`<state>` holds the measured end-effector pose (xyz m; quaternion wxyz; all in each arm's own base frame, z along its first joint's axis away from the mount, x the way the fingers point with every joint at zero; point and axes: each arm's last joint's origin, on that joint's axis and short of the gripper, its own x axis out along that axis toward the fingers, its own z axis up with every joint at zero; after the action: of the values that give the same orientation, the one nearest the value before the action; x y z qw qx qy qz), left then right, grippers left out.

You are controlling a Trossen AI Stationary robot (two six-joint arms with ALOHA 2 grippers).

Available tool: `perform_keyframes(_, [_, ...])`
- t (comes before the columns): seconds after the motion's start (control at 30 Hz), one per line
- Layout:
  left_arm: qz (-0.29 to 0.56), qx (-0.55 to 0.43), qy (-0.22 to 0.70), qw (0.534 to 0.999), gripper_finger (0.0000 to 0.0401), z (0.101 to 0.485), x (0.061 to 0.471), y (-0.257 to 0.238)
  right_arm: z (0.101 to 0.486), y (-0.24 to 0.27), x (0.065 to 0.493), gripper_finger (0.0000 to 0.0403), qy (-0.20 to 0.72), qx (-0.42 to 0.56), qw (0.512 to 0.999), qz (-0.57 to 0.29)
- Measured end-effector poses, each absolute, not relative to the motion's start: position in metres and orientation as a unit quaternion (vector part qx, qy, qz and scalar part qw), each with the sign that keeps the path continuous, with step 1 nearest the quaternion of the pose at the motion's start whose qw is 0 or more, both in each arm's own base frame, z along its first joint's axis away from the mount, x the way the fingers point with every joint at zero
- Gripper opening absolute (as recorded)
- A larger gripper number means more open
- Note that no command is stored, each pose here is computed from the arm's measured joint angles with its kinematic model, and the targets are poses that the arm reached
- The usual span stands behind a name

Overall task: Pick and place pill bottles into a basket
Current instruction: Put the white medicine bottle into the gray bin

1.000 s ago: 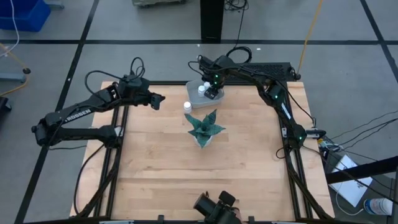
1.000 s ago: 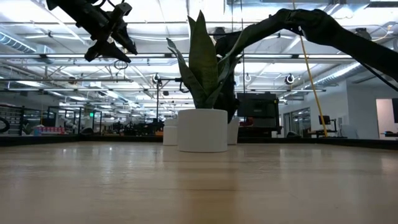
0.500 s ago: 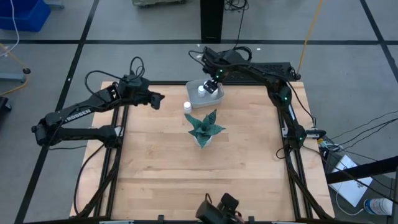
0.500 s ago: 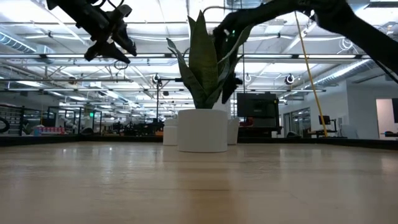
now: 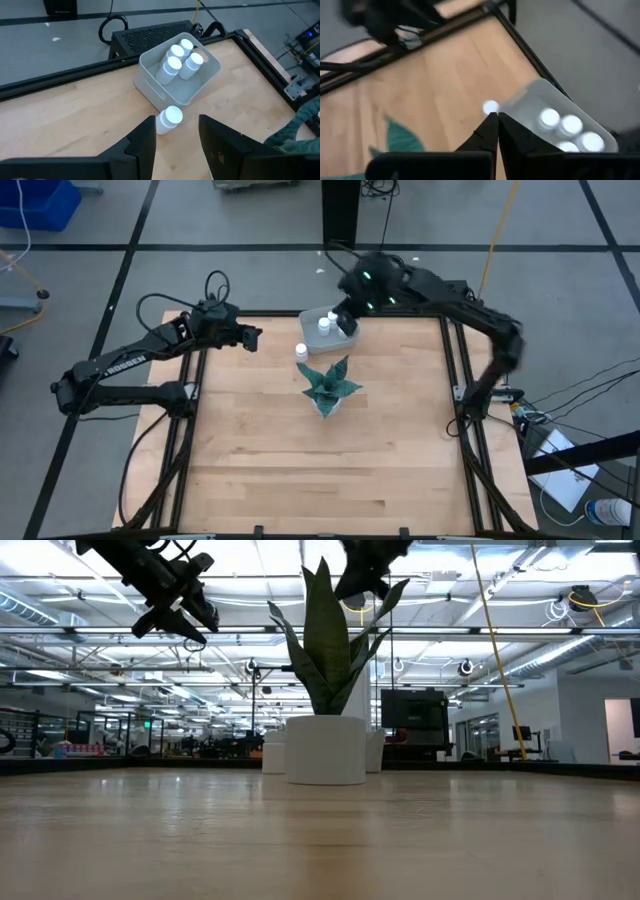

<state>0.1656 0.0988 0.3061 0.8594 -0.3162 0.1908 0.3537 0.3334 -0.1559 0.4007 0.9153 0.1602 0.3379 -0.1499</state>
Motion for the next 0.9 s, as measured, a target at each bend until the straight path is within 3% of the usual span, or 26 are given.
perform_keyframes(0.2, [0.359,-0.323,0.187,0.856,0.0152,0.306,0.165,0.099,0.371,-0.100,0.275,0.0001,0.217,0.111,0.966,-0.084])
perform_keyframes(0.47, [0.359,-0.322,0.187,0.856,0.0152,0.306,0.166,0.099,0.276,-0.060,0.192,0.0001,0.100,0.088,0.990,-0.043])
perform_keyframes(0.6, [0.359,-0.323,0.187,0.855,0.0152,0.306,0.166,0.099,0.249,-0.048,0.168,0.0001,0.041,0.093,0.992,-0.073])
perform_keyframes(0.77, [0.359,-0.326,0.185,0.855,0.0152,0.306,0.166,0.099,0.235,-0.031,0.145,0.0000,0.030,0.079,0.995,-0.047])
perform_keyframes(0.9, [0.360,-0.333,0.183,0.852,0.0152,0.306,0.166,0.099,0.226,-0.023,0.127,0.0000,0.000,0.069,0.990,-0.120])
